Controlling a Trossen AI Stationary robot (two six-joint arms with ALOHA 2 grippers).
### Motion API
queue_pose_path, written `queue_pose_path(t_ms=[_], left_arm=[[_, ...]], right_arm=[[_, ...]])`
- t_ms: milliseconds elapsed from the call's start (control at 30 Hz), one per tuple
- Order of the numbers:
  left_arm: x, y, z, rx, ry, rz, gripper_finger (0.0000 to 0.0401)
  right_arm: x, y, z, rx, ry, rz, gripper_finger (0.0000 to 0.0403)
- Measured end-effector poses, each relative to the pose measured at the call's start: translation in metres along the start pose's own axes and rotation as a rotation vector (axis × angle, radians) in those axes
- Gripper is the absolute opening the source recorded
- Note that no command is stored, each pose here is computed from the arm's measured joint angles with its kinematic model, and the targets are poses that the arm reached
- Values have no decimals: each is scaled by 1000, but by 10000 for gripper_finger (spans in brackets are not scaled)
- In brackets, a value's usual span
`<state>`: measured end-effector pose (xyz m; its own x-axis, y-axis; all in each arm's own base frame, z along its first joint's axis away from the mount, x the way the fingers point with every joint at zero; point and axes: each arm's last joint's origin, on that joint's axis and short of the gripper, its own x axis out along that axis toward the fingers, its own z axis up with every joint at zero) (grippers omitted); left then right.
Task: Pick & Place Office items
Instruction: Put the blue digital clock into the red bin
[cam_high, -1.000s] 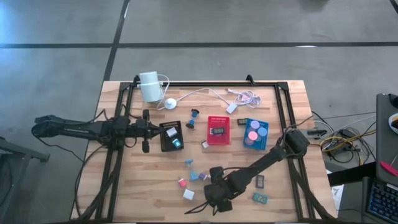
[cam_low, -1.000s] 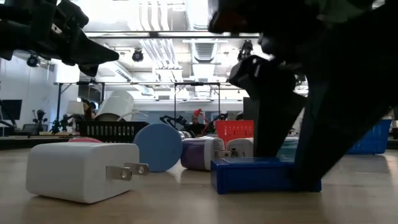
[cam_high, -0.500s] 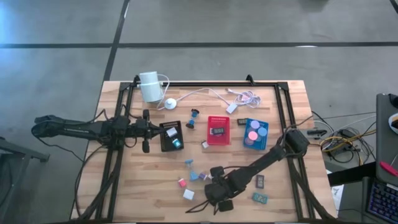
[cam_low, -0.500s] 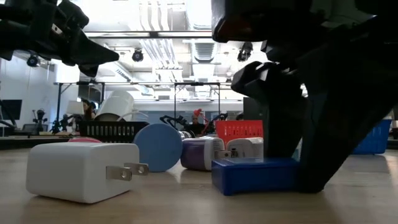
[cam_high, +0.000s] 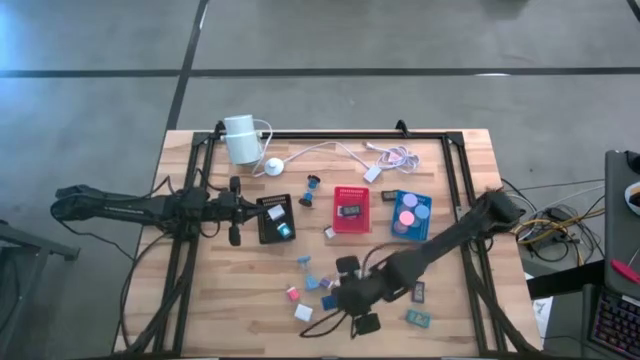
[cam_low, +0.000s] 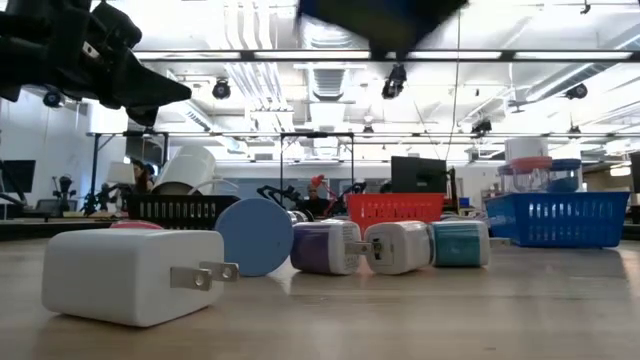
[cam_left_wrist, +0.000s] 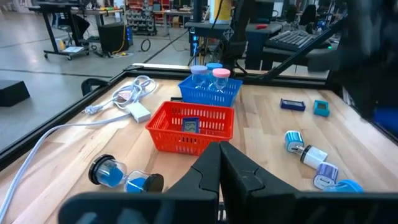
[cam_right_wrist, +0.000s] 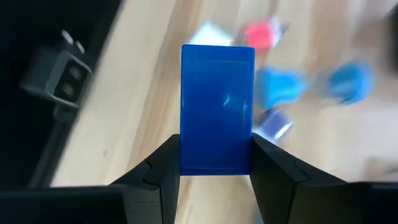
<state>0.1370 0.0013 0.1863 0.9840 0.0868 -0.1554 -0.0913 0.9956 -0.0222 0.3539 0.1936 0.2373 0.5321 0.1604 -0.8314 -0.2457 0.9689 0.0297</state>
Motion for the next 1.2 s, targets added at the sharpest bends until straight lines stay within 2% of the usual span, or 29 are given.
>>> queue_pose_path(t_ms=[133, 267, 400, 567, 867, 1200], left_arm=[[0, 0, -4, -2, -17, -1, 7], [0, 0, -3, -7, -28, -1, 7], [0, 0, -3, -7, -31, -1, 7], [0, 0, -1, -8, -39, -1, 7], [0, 0, 5, -5, -95, -3, 7], [-1, 0, 6, 38, -113, -1, 7]], right_arm=[[-44, -21, 3, -6, -158, -29, 141], [-94, -46, -7, 29, -362, -59, 141], [-130, -69, -37, 76, -523, -77, 141], [-156, -89, -87, 131, -726, -95, 141], [-155, -107, -165, 233, -928, -117, 141], [-139, -111, -208, 227, -1003, -167, 141]])
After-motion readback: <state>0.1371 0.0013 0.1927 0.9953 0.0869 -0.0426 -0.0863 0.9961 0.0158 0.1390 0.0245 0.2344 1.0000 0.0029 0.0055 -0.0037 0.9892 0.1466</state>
